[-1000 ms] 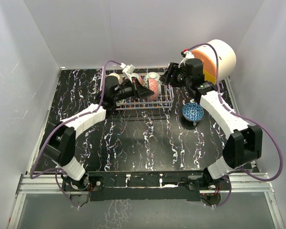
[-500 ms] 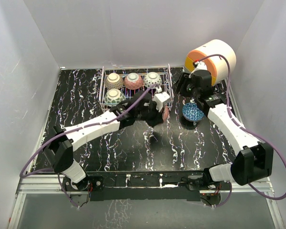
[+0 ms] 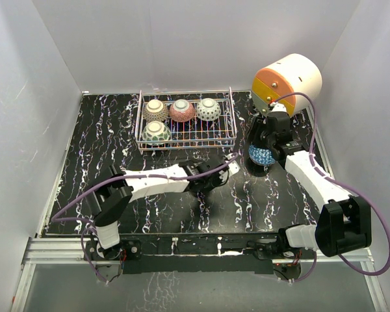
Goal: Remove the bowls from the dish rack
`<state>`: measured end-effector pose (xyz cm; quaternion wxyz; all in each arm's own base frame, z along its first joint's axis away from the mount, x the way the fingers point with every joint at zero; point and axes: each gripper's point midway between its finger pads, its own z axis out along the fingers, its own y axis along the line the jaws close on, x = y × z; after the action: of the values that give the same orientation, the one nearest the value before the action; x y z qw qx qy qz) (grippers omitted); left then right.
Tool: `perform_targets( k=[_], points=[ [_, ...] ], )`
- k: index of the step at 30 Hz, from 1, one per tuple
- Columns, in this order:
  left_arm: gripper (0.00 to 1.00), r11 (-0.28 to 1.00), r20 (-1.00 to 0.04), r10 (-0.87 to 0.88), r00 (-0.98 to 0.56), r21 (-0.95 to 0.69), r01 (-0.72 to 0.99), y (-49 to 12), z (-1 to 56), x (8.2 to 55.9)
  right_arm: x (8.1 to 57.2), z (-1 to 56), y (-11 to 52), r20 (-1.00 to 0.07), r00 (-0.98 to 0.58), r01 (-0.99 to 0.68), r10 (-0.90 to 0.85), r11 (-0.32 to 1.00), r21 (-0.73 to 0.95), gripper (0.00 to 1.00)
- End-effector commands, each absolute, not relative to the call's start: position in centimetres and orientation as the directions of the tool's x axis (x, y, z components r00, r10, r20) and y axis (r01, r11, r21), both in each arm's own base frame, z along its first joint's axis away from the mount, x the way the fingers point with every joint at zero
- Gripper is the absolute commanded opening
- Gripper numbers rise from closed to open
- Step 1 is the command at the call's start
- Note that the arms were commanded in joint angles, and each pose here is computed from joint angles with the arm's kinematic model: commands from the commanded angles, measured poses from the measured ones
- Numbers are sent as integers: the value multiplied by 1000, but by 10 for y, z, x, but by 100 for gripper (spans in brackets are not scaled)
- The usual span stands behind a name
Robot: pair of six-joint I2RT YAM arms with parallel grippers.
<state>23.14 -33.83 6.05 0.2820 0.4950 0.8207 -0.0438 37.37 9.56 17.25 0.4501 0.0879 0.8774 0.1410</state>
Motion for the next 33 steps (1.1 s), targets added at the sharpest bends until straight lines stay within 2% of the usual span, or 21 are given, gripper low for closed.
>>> perform_targets(
  k=[1, 6, 8, 17, 21, 25, 28, 33],
  points=[
    [0, 497, -433, 834, -343, 316, 808, -322, 59, 234, 376, 189, 91, -810, -522, 10, 269, 951, 309, 53],
    [0, 450, -355, 877, -324, 372, 812, -319, 57, 232, 374, 183, 92, -802, -535, 3, 266, 950, 312, 53],
    [8, 445, -346, 882, -320, 388, 807, -319, 61, 233, 374, 183, 93, -801, -536, -1, 266, 949, 316, 53],
    [31, 479, -446, 845, -294, 390, 786, -333, 97, 240, 372, 183, 95, -799, -541, -13, 261, 948, 319, 53],
    [35, 517, -519, 803, -292, 366, 774, -338, 116, 240, 369, 184, 101, -793, -553, -44, 255, 941, 334, 53],
    [46, 581, -679, 664, -314, 204, 788, -351, 152, 238, 364, 182, 111, -777, -574, -80, 258, 927, 367, 55],
    [49, 613, -808, 481, -340, 33, 790, -355, 191, 245, 358, 177, 121, -763, -596, -99, 249, 921, 377, 57],
    [50, 665, -903, 183, -388, -176, 726, -322, 246, 267, 348, 167, 142, -742, -634, -134, 218, 914, 383, 60]
  ],
)
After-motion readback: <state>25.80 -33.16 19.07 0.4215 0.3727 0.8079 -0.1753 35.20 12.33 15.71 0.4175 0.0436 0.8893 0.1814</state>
